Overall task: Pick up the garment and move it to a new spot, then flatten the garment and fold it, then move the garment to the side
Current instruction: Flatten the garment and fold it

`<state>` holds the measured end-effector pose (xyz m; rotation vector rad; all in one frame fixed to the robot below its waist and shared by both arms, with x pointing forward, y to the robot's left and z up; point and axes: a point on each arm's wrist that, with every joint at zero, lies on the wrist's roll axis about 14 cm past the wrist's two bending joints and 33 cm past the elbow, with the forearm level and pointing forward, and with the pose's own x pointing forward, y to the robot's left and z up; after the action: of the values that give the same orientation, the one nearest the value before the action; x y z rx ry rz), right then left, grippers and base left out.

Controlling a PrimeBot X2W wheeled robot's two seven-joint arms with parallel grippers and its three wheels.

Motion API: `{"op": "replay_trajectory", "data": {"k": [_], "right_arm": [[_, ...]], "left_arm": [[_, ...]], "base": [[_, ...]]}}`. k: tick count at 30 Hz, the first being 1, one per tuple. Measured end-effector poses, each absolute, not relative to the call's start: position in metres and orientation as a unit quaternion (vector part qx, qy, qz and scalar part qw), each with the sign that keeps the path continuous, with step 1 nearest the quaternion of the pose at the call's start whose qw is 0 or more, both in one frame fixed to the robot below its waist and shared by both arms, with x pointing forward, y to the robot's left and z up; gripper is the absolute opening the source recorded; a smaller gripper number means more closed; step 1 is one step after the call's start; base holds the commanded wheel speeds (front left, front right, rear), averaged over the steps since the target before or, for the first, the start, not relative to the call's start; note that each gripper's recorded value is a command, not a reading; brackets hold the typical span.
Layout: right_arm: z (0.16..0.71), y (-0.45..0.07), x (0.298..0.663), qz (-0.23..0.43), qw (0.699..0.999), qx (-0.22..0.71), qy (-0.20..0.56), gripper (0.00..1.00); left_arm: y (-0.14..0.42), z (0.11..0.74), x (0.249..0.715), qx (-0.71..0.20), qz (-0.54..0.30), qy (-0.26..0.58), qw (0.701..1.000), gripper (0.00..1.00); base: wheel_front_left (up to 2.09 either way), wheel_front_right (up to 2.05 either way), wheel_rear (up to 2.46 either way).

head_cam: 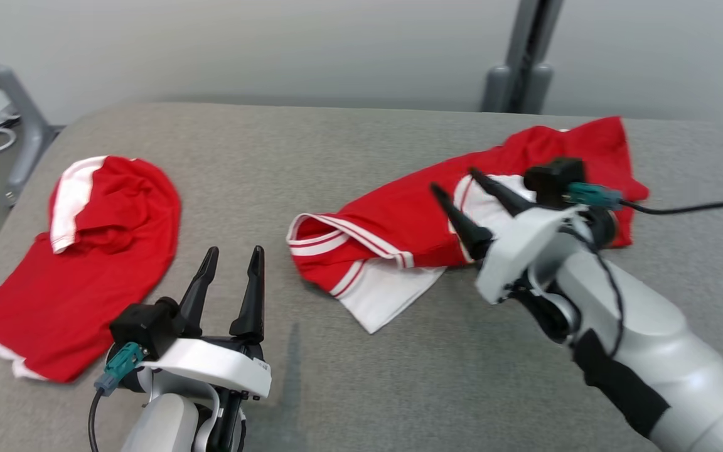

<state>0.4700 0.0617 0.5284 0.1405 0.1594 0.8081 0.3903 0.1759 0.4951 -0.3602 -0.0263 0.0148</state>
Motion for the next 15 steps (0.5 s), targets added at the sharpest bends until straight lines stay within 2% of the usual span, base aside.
{"op": "replay_trajectory", "data": {"k": [5,10,15], "right_arm": [[0.532,-0.008,0.483,0.297,0.942,0.147,0.048,1.00],[0.537,-0.076,0.483,0.213,0.961,0.177,0.008,1.00],[0.520,-0.121,0.456,0.139,0.969,0.202,-0.010,1.00]], "left_arm": [[0.153,0.502,0.402,-0.178,-0.030,-0.020,0.983,1.00],[0.129,0.508,0.413,-0.181,-0.065,-0.025,0.981,1.00],[0.106,0.507,0.420,-0.173,-0.098,-0.021,0.980,1.00]], "base": [[0.00,0.00,0.00],[0.00,0.00,0.00],[0.00,0.00,0.00]]}}
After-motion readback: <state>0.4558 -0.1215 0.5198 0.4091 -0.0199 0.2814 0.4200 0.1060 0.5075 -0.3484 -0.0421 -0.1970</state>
